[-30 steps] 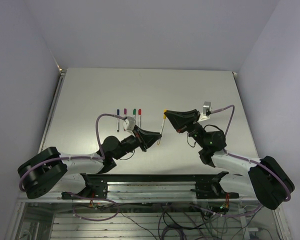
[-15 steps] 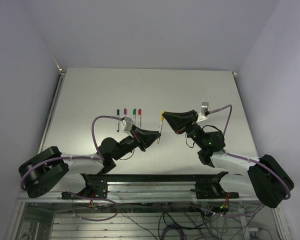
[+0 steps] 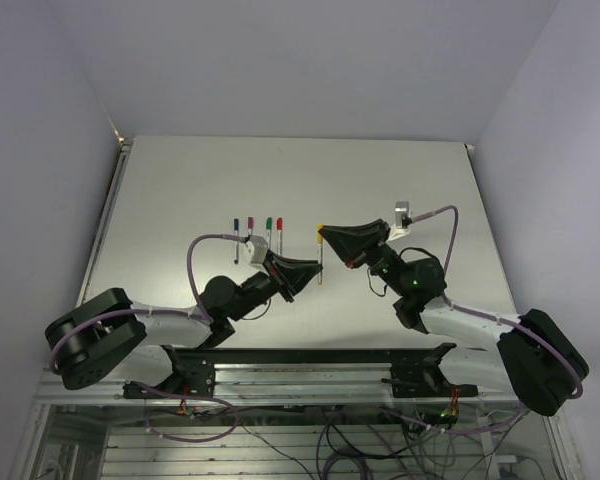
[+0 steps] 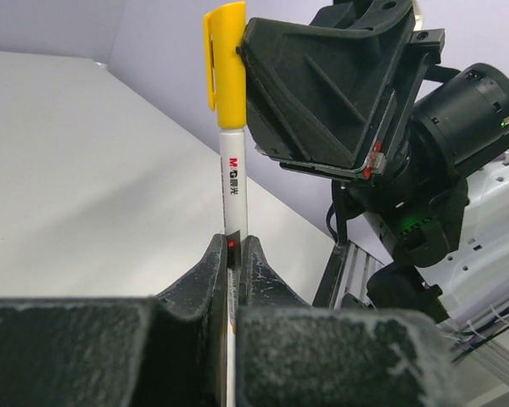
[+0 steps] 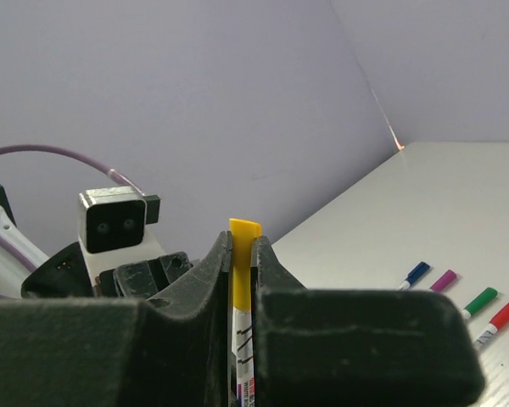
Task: Insert the pens into the pen caps
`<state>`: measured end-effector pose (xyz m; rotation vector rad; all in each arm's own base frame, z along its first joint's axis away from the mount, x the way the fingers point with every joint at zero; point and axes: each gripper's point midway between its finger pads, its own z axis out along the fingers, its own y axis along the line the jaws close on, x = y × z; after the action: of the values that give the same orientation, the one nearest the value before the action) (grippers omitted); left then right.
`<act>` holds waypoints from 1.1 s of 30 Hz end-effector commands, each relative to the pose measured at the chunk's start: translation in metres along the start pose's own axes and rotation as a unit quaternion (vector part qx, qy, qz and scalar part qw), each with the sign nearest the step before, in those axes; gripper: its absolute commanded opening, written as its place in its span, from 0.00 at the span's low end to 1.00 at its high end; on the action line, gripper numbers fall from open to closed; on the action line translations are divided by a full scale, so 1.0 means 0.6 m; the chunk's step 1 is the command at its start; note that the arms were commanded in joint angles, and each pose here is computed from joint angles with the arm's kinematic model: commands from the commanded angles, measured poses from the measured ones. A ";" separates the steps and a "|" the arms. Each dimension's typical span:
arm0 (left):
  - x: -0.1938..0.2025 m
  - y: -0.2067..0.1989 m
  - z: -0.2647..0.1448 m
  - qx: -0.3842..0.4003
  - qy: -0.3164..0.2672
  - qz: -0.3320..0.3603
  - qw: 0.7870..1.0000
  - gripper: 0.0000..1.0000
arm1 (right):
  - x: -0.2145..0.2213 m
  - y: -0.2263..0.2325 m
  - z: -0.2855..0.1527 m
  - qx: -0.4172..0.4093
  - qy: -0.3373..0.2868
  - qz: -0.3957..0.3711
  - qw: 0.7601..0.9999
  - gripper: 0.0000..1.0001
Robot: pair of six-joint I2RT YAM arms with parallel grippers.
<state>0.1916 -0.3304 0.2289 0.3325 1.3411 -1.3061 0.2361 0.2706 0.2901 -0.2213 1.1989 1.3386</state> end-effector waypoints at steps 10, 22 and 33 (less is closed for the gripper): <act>-0.169 -0.035 0.031 -0.013 -0.144 0.072 0.987 0.07 | 0.113 -0.035 -0.033 0.082 0.163 -0.014 0.983 0.00; -0.217 -0.035 0.033 -0.027 -0.180 0.089 0.979 0.07 | 0.191 -0.064 -0.062 0.139 0.242 -0.019 0.960 0.00; -0.240 -0.022 0.023 -0.040 -0.192 0.089 0.977 0.07 | 0.212 -0.092 -0.086 0.193 0.261 -0.038 0.945 0.00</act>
<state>0.2197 -0.3111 0.2080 0.3604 1.4796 -1.0313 0.2531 0.2952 0.2591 -0.2047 1.4549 1.0901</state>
